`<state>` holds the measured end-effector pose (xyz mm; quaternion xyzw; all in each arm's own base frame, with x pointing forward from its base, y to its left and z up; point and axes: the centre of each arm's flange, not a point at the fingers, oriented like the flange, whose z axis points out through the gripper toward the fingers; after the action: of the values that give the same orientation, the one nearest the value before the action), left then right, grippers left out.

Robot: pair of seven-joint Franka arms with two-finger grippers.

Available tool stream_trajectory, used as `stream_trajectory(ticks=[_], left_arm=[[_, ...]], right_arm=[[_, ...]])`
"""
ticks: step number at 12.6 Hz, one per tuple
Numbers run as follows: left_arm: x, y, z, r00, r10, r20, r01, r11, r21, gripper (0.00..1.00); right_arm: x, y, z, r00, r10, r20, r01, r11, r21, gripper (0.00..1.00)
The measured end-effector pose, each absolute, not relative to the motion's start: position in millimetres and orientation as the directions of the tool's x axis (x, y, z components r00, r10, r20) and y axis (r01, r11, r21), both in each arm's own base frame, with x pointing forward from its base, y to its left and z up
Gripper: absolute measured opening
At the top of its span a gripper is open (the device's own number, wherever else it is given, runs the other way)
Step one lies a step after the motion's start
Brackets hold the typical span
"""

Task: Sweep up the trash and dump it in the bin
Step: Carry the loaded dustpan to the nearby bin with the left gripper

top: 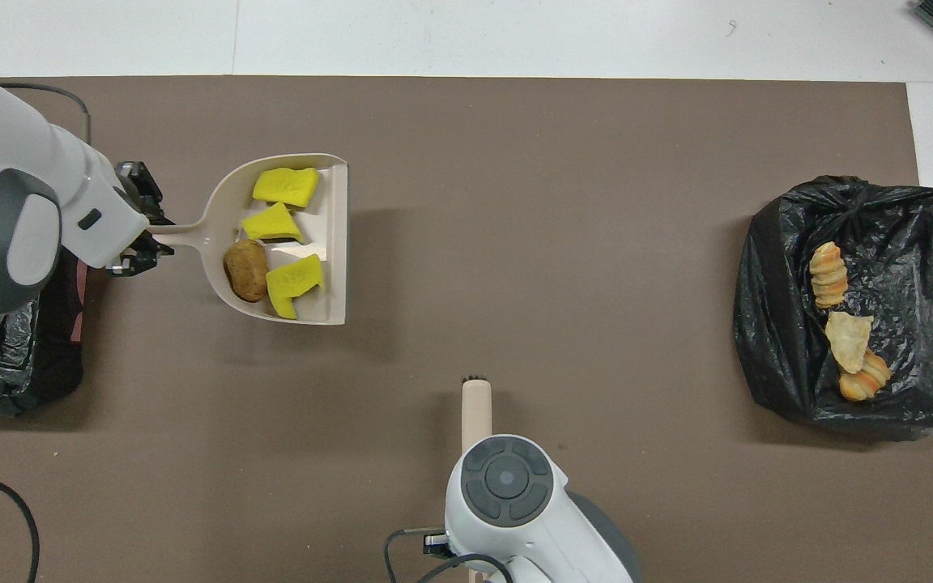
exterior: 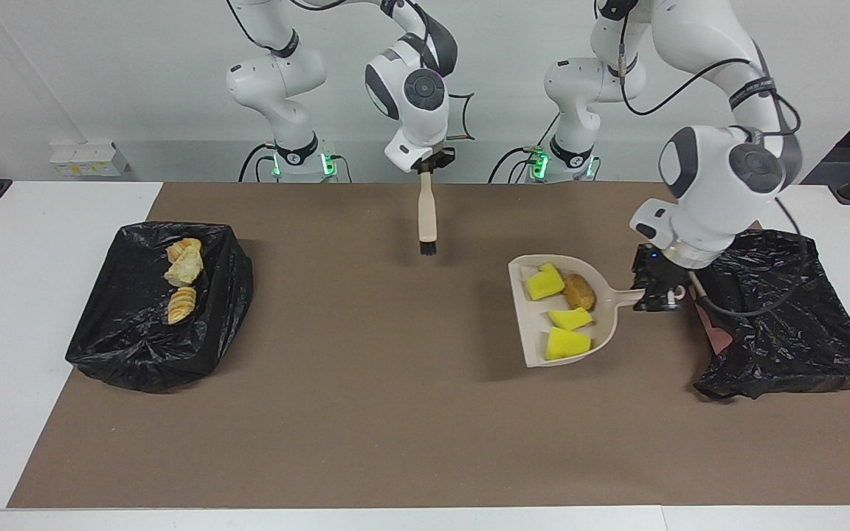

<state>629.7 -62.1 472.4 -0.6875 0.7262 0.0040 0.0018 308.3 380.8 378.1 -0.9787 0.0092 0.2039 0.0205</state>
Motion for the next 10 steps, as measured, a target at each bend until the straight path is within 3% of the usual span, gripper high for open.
stream_trajectory(ticks=[4, 9, 10], left_arm=[[634.5, 28.2, 501.5, -0.064, -0.997, -0.036, -0.998, 0.064, 0.004, 0.31], [615.9, 157.3, 501.8, -0.061, -0.997, -0.037, -0.998, 0.06, 0.011, 0.31], [609.7, 180.3, 502.4, -0.06, -0.997, -0.045, -0.998, 0.059, 0.014, 0.31]], right_arm=[[291.9, 401.4, 333.8, 0.908, -0.015, -0.418, -0.023, -1.0, -0.014, 0.27], [287.2, 402.4, 320.5, 0.921, -0.01, -0.389, -0.024, -0.999, -0.03, 0.27], [288.2, 403.1, 318.5, 0.925, -0.012, -0.379, -0.028, -0.999, -0.038, 0.34]])
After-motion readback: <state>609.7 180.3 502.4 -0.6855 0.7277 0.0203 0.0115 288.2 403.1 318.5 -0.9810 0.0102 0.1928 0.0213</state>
